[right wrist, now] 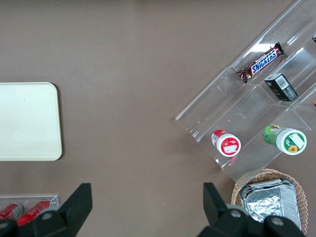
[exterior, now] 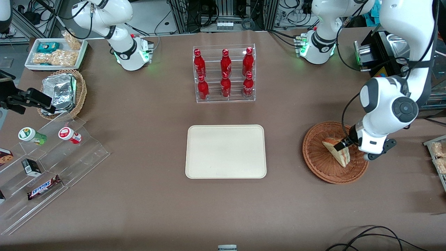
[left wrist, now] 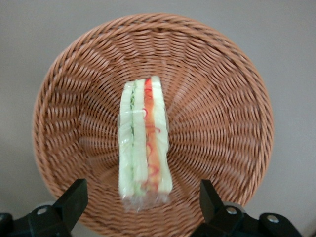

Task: Place sandwich from basket to tray
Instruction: 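Lower the open left gripper over the wrapped sandwich in the wicker basket, then close the left gripper on the sandwich and lift it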

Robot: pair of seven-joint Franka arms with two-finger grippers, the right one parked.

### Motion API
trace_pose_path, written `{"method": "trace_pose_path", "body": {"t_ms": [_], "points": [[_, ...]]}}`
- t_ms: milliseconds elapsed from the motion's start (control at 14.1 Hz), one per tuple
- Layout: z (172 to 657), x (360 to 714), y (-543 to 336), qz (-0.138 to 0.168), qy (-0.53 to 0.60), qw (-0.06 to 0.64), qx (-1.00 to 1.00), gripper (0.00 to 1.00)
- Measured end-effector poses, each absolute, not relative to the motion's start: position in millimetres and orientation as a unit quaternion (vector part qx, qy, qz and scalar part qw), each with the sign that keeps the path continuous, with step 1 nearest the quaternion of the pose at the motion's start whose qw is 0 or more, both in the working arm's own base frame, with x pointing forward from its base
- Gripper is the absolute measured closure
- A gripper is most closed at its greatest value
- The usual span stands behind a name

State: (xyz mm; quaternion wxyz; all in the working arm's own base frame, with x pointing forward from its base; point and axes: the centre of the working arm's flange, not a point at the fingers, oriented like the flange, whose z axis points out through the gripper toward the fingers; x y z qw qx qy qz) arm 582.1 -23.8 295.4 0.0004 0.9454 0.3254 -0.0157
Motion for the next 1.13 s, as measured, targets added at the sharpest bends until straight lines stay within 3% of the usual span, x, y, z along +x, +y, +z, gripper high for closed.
{"method": "trace_pose_path", "body": {"t_ms": [212, 424, 636, 848, 1131], "points": [[261.0, 584.3, -22.6, -0.024, 0.366, -0.002, 0.930, 0.03], [255.0, 581.6, -21.7, -0.041, 0.362, -0.012, 0.931, 0.37], [279.3, 582.2, -20.4, -0.086, 0.341, -0.050, 0.935, 0.66], [332.5, 595.4, -31.8, -0.113, 0.327, -0.066, 0.936, 0.75], [349.7, 597.9, -118.8, -0.094, 0.258, -0.062, 0.959, 0.85]]}}
